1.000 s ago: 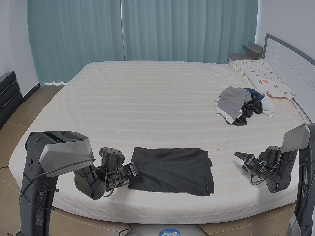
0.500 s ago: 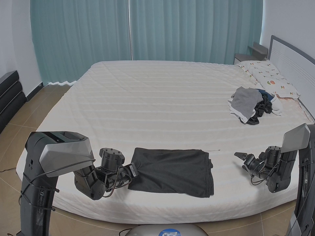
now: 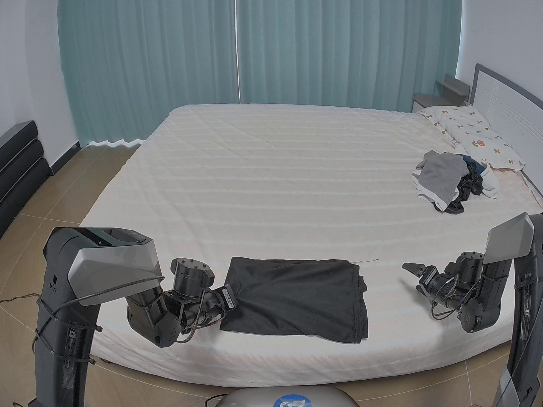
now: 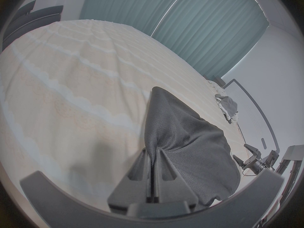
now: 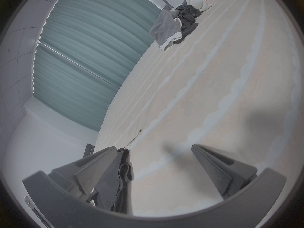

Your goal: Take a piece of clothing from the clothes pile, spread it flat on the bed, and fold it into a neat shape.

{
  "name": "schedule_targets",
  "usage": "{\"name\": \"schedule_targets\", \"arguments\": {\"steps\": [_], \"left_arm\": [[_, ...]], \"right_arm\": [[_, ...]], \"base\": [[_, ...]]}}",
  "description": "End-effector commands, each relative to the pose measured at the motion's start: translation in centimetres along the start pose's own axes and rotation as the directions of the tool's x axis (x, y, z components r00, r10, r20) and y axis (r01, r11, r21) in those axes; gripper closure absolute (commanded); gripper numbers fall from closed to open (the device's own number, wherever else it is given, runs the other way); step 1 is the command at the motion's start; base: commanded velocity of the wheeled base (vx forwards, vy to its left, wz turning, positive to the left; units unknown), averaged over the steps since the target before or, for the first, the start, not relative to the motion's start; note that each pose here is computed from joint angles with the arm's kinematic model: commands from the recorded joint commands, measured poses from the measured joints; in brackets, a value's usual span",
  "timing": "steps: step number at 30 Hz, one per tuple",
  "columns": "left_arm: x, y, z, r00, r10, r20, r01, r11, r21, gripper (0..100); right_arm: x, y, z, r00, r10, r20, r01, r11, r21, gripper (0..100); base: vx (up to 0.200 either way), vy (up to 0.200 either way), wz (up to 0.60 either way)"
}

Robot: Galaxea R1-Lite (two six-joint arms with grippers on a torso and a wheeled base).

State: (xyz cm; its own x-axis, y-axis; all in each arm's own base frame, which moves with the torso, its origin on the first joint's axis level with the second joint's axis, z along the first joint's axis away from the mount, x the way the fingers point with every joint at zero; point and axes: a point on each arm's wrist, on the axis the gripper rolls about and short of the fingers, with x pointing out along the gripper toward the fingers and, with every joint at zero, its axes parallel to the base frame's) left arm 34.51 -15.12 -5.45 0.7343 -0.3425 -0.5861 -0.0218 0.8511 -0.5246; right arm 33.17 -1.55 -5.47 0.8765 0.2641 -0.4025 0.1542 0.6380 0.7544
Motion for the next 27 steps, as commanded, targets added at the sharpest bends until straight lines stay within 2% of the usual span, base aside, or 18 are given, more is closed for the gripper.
{"name": "schedule_targets", "arguments": {"steps": [1,2,10,14,20,27], "left_arm": [[-0.1,0.0,-0.1,1.000,0.001,-0.002,-0.001,1.000,0.000,100],[-0.1,0.0,-0.1,1.000,0.002,-0.004,-0.002,1.000,0.000,0],[-2.1,-0.6,0.1,1.000,-0.001,-0.002,0.001,1.000,0.005,0],[-0.2,-1.4,2.6,0.995,-0.045,0.093,0.045,0.999,-0.006,0],[3.5,-1.4,2.8,0.990,-0.042,0.138,0.043,0.999,-0.005,0],[5.2,-1.2,3.2,0.983,-0.037,0.179,0.042,0.999,-0.026,0]], "right_arm": [[0.0,0.0,0.0,1.000,0.000,0.000,0.000,1.000,0.000,0],[0.0,0.0,0.0,1.000,0.000,0.000,0.000,1.000,0.000,0],[0.0,0.0,0.0,1.000,0.000,0.000,0.000,1.000,0.000,0],[0.0,0.0,0.0,1.000,0.000,0.000,0.000,1.000,0.000,0],[0.1,0.0,0.0,1.000,0.002,0.001,-0.002,1.000,0.001,0],[0.0,0.0,0.0,1.000,0.002,0.001,-0.002,1.000,0.001,0]], "base": [[0.000,0.000,0.00],[0.000,0.000,0.00],[0.000,0.000,0.00],[0.000,0.000,0.00],[0.000,0.000,0.00],[0.000,0.000,0.00]]}}
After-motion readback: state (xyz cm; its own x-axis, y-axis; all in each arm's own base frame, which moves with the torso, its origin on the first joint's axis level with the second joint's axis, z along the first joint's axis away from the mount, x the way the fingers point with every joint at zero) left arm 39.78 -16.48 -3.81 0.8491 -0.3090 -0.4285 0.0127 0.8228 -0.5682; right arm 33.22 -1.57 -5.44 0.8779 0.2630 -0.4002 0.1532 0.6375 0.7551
